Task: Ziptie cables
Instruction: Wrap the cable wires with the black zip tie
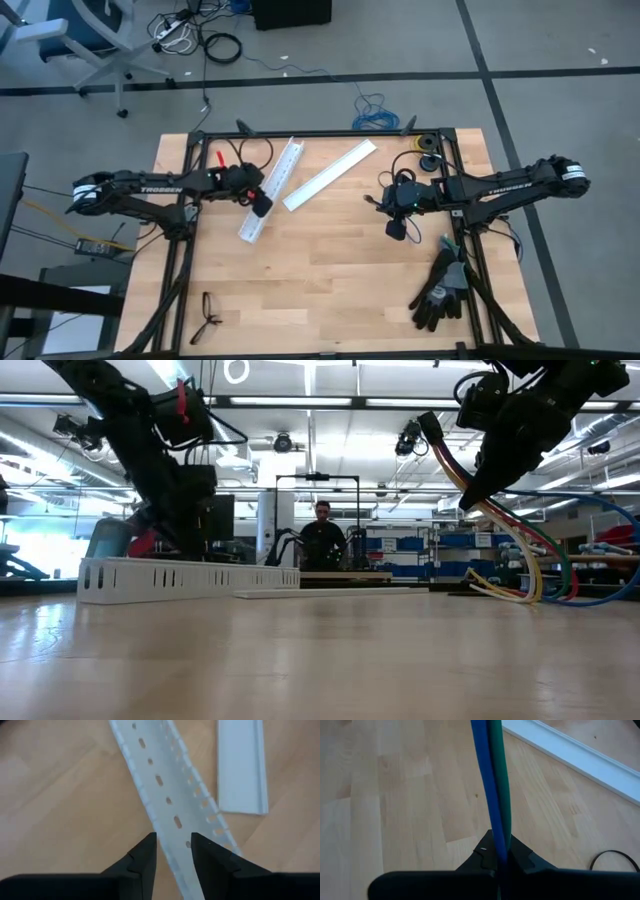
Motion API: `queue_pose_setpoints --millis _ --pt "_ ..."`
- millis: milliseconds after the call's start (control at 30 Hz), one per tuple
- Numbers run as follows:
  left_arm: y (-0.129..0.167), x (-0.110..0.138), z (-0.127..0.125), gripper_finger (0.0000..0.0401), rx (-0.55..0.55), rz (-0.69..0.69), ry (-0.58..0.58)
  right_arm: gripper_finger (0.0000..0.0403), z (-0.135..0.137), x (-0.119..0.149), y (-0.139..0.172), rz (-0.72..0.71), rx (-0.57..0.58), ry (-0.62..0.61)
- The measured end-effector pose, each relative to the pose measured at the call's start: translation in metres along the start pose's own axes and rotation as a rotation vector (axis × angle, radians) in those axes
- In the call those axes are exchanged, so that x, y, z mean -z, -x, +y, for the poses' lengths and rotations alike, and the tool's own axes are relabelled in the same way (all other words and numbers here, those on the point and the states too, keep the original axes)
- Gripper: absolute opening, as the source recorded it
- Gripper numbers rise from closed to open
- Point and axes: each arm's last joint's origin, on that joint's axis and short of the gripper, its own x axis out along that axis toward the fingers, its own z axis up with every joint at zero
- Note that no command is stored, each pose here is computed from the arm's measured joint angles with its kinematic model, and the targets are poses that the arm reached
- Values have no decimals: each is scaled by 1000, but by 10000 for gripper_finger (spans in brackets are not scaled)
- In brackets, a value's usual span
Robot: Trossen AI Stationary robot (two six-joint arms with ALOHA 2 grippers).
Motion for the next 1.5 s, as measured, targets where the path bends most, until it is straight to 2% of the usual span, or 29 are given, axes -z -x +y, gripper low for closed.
queue_pose_setpoints --millis 167,300,433,533,633,967,1167,1333,1500 --pt "7 -16 -5 131 37 -82 -8 0 0 0 0 3 1 0" --pt "8 -32 -14 131 154 -223 -31 0 0 1 0 10 2 -6" --pt "-3 -43 -24 131 240 -306 -94 0 2 4 1 27 36 -18" --pt "-17 -51 -32 131 280 -341 -188 0 5 7 2 43 46 -40" --pt "-32 -67 -43 131 274 -340 -316 0 8 8 3 40 34 -58" --pt "-94 -152 -94 131 235 -422 -596 0 20 10 5 36 -7 -103" --pt "-140 -188 -124 131 361 -388 -742 0 27 12 8 28 -18 -103" --pt "-171 -206 -139 131 368 -344 -809 0 34 13 10 21 -42 -119" --pt "-183 -226 -151 131 375 -367 -805 0 38 15 12 5 -36 -111"
